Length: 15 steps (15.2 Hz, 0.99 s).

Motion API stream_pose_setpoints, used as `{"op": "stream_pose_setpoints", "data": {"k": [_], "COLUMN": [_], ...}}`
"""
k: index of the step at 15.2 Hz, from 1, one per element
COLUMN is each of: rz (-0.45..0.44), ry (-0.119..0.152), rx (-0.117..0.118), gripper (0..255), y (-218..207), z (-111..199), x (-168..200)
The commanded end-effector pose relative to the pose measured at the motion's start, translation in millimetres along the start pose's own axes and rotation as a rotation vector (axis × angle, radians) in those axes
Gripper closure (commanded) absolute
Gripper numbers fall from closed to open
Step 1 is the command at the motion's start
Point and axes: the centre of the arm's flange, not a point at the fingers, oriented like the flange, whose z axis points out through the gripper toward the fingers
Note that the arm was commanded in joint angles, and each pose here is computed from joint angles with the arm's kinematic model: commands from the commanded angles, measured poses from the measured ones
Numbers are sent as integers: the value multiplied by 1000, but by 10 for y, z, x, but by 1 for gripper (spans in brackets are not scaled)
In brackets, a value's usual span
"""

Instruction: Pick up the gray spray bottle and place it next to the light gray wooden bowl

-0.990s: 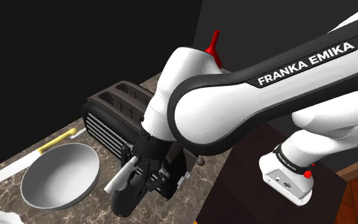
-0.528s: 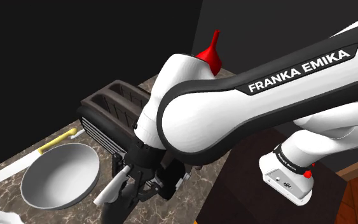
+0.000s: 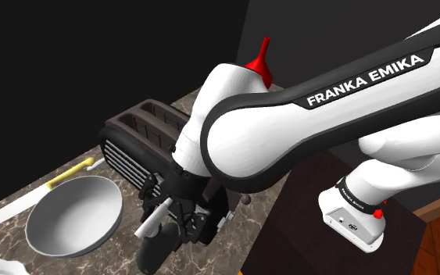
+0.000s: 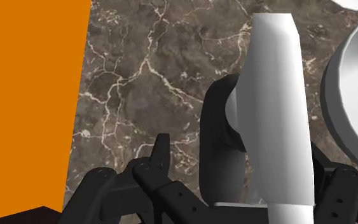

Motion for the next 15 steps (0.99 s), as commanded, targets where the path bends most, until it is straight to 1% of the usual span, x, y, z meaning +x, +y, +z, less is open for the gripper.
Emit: {"op": "stream_pose_setpoints", "data": {"k": [1, 3, 7, 15], "rz": [17, 18, 18, 18], "ry": [34, 34, 34, 34], "rx": [-10, -9, -9, -9], "gripper": [0, 0, 0, 0], "y": [31, 17, 12, 12], "z": [57, 142, -357, -357], "x": [174, 151, 134, 134]}}
